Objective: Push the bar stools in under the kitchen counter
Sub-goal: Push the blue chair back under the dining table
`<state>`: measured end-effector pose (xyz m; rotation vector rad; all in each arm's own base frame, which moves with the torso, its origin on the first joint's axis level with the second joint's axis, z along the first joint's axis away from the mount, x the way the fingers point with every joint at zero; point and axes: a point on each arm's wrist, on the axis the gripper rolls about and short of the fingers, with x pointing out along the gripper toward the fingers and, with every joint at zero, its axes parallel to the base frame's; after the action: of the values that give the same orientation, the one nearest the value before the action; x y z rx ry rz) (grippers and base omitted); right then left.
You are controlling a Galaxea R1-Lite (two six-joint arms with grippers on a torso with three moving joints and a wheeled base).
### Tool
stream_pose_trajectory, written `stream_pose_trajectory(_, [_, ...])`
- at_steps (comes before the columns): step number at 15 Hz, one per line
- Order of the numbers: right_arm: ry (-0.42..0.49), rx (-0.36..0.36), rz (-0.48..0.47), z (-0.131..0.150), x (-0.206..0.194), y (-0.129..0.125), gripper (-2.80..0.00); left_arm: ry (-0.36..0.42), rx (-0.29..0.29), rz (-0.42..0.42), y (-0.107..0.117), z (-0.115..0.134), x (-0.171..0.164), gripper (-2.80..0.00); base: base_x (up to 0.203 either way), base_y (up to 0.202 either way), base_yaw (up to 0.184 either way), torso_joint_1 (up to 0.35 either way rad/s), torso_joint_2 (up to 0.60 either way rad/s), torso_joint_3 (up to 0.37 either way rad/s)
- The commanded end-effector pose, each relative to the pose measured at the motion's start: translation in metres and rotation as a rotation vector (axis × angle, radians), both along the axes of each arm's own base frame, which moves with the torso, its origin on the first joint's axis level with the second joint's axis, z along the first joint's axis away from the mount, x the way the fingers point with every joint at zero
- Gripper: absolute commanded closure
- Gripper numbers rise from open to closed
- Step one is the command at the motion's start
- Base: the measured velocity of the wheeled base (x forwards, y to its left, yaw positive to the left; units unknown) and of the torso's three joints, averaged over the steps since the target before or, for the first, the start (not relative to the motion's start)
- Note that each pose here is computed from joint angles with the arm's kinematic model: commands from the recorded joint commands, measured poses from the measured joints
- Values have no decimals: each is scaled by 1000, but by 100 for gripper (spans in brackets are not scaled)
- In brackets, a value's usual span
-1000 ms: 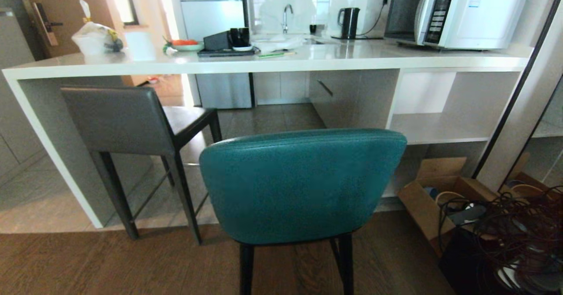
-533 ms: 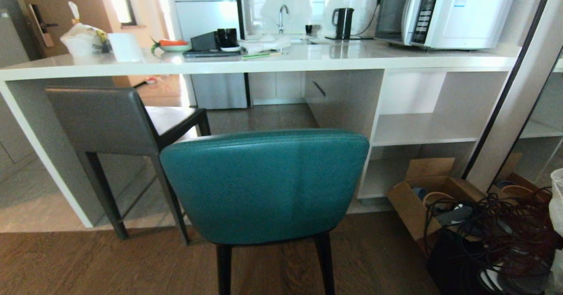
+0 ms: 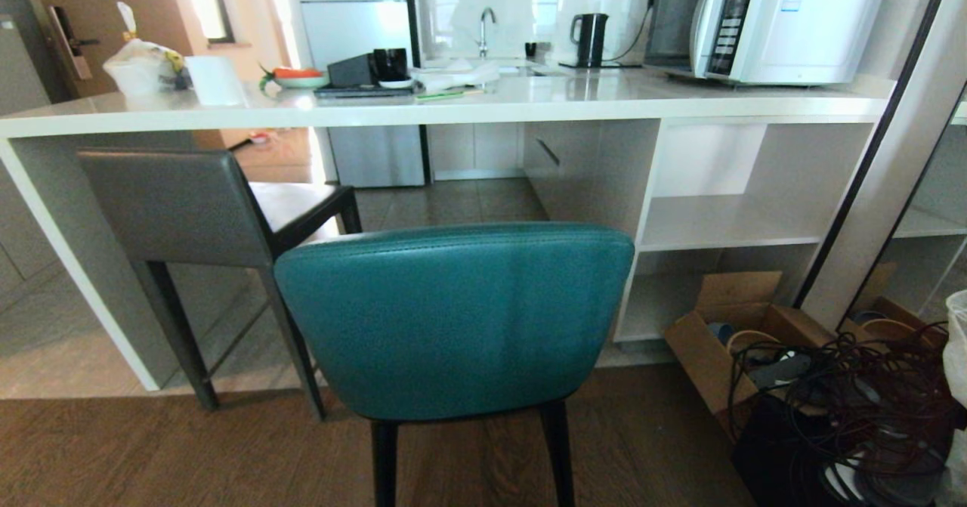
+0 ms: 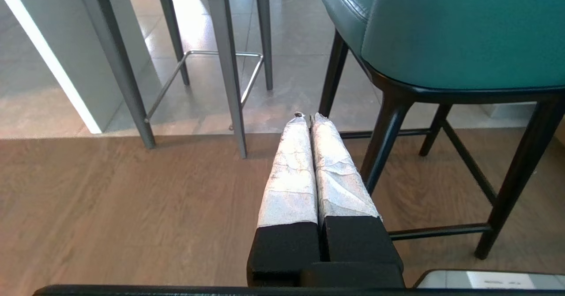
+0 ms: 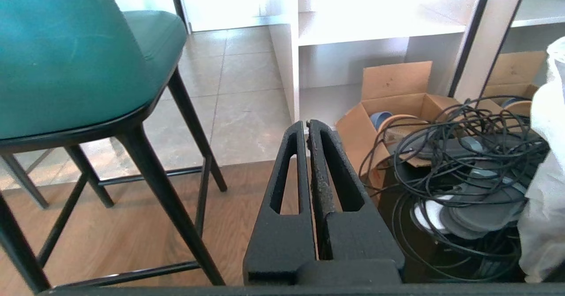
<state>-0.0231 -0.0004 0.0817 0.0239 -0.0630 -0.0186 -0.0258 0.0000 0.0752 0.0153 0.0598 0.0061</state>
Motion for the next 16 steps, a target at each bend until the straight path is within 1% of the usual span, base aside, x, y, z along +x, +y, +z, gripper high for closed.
stream_pose_trajectory(1, [20, 0, -1, -6, 2, 0, 0, -5, -2, 0, 0, 0, 0, 0, 0, 0, 0, 0, 0, 0])
stream_pose_trajectory(3, [14, -2, 3, -5, 2, 0, 0, -5, -6, 1, 0, 0, 0, 0, 0, 0, 0, 0, 0, 0])
stream_pose_trajectory(4, [21, -16, 6, -6, 2, 0, 0, -5, -8, 2, 0, 0, 0, 0, 0, 0, 0, 0, 0, 0])
stream_pose_trajectory(5, [32, -22, 12, -6, 1, 0, 0, -3, 5, 4, 0, 0, 0, 0, 0, 0, 0, 0, 0, 0])
stream_pose_trajectory(6, [38, -30, 19, -6, 1, 0, 0, -3, 47, -5, 0, 1, -1, 0, 0, 0, 0, 0, 0, 0])
stream_pose_trajectory(7, [34, -63, 30, -2, 0, 1, 0, -2, 114, -40, -1, 1, -1, 0, 0, 0, 0, 0, 0, 0])
stream_pose_trajectory(8, [37, -71, 46, 5, 0, 1, 0, -24, 149, -96, -2, 7, -2, 0, 0, 0, 0, 0, 0, 0])
stream_pose_trajectory(9, [46, -71, 59, 14, 1, 1, 0, -59, 154, -146, -3, 22, -5, 0, 0, 0, 0, 0, 0, 0])
stream_pose_trajectory(11, [66, -68, 75, 39, 6, 2, 0, -47, 150, -242, -5, 47, 1, 0, 0, 0, 0, 0, 0, 0])
stream_pose_trajectory(12, [79, -62, 80, 52, 13, 2, 0, -44, 148, -266, -5, 58, 8, 0, 0, 0, 0, 0, 0, 0])
stream_pose_trajectory(14, [104, -50, 88, 83, 39, 2, 0, -41, 130, -296, -6, 85, 35, 0, 0, 0, 0, 0, 0, 0])
stream_pose_trajectory(16, [113, -43, 100, 107, 77, 2, 0, -20, 99, -308, -7, 108, 76, 0, 0, 0, 0, 0, 0, 0])
